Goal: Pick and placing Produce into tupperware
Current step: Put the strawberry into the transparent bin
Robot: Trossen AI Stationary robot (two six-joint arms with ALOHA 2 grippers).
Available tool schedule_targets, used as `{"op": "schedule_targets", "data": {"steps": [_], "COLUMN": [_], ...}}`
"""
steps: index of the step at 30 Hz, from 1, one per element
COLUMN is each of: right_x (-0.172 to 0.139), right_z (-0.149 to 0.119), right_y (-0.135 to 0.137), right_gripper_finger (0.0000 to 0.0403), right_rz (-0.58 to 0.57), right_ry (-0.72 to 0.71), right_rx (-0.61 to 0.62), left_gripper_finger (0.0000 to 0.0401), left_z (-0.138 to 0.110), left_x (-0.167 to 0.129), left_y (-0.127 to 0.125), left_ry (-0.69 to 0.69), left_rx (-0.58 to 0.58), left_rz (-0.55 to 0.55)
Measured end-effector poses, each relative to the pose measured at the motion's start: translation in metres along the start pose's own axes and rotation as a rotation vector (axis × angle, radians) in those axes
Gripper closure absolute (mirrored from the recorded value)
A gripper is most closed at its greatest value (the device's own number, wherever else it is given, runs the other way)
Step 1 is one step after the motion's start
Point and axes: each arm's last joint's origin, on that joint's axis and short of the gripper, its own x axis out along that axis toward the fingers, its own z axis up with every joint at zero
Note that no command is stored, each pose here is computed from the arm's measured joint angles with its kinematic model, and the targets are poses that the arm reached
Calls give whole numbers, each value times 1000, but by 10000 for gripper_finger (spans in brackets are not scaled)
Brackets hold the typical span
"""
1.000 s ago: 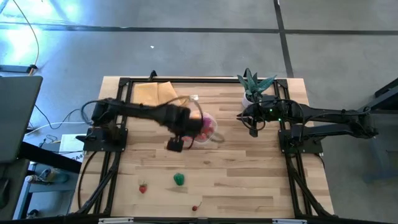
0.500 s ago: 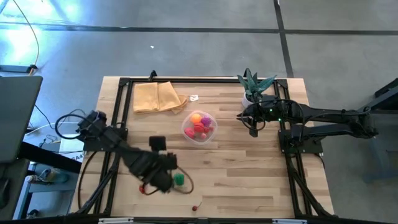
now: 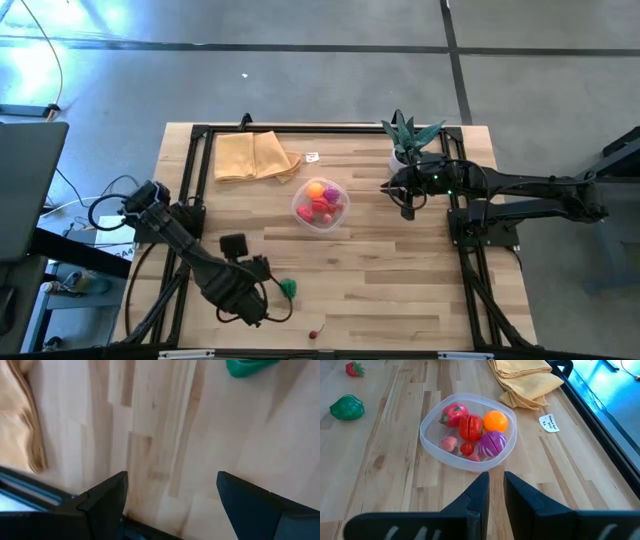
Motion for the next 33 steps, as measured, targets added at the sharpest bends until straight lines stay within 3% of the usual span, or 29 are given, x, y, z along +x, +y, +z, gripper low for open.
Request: {"op": "schedule_targets", "data": {"steps": [8,15,21,27,33], "right_x": [0,0,0,0,0], "right_z": [0,0,0,0,0], "right_y": [0,0,0,0,0], "right_gripper_finger": [357,357,357,357,357], "right_rz": [0,0,0,0,0], "right_ry": [0,3,0,0,0], "right_rx": [0,0,0,0,0], "left_gripper_finger": [107,107,107,107,107], "left_z": [-24,-19,-16,-12,-18], "left_x": [-2,1,9,8,7], "left_y": [-27,-31,-42,-55,-57], "left_ry": [14,-52,81,231,355], "left_rx": [-377,-718,-1071,-1350,-1418], "left_rz": [-38,-47,-56,-176,-137]}}
